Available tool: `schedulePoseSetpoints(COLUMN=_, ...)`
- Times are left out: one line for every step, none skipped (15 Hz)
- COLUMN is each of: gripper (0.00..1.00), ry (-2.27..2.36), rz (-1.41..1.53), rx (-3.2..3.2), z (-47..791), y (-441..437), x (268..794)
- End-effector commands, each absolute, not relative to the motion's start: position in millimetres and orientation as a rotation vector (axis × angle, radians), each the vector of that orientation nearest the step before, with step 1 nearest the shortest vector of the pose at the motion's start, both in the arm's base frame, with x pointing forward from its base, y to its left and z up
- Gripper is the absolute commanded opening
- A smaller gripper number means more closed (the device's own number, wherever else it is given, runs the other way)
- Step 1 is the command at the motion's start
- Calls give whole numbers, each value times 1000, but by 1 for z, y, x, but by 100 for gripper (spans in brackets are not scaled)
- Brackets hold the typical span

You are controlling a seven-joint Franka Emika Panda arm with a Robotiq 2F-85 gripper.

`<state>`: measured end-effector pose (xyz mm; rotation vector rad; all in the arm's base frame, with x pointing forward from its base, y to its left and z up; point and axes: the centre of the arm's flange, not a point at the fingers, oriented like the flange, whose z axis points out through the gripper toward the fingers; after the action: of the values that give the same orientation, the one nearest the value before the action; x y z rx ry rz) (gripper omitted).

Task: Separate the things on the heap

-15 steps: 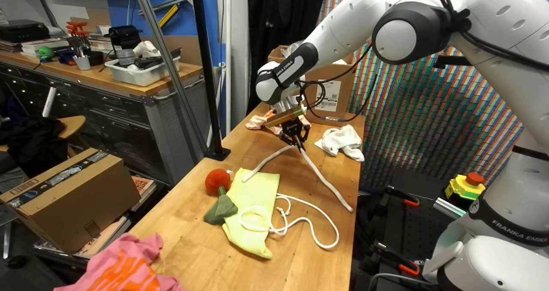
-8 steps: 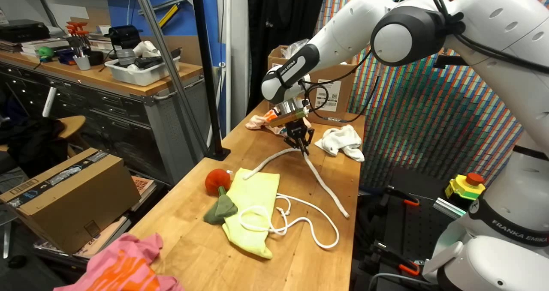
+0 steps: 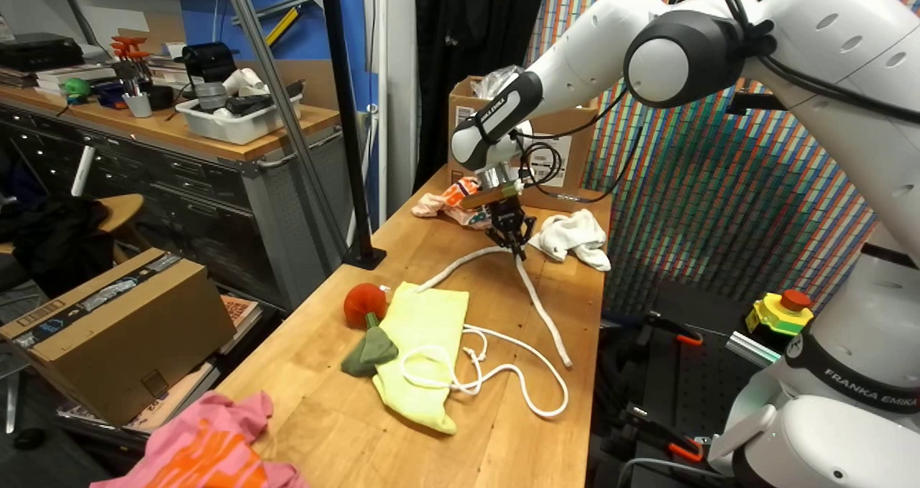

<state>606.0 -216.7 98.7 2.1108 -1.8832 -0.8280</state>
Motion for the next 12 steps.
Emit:
schedulePoseSetpoints(gripper=6, ry=-1980, rz=-840, rx=2055, z=108, y=-229, x=593)
schedulePoseSetpoints(gripper=6, ry=-1989, rz=-841, rx=2051, z=109, y=-232, x=592)
schedulePoseSetpoints(gripper=7, ry=-1994, rz=-838, rx=2057, z=110, y=-233, x=592)
schedulePoseSetpoints(gripper=9, ry=-1992, rz=-839, rx=2064, z=111, y=-233, x=593)
schedulePoseSetpoints(gripper=36, ry=-1985, rz=-832, rx=2080, z=113, y=-231, x=594)
schedulePoseSetpoints(gripper=37, ry=-1972, rz=-820, rx=2097, z=117, y=-228, x=596)
schedulePoseSetpoints(gripper=44, ry=-1958, rz=-810, rx=2121, z=122, y=-223, x=599)
schedulePoseSetpoints(gripper=50, ry=-1947, rz=-798, rx=2143, z=128, y=-217, x=602)
schedulePoseSetpoints(gripper=59, ry=-1930, rz=-784, rx=2160, z=135, y=-211, x=605)
schedulePoseSetpoints(gripper=66, ry=-1915, rz=-765, rx=2179, z=142, y=-204, x=608)
schedulePoseSetpoints(gripper=73, ry=-1902, rz=-748, rx=2197, z=150, y=-198, x=612)
schedulePoseSetpoints(gripper=81, ry=-1883, rz=-728, rx=2221, z=159, y=-190, x=615)
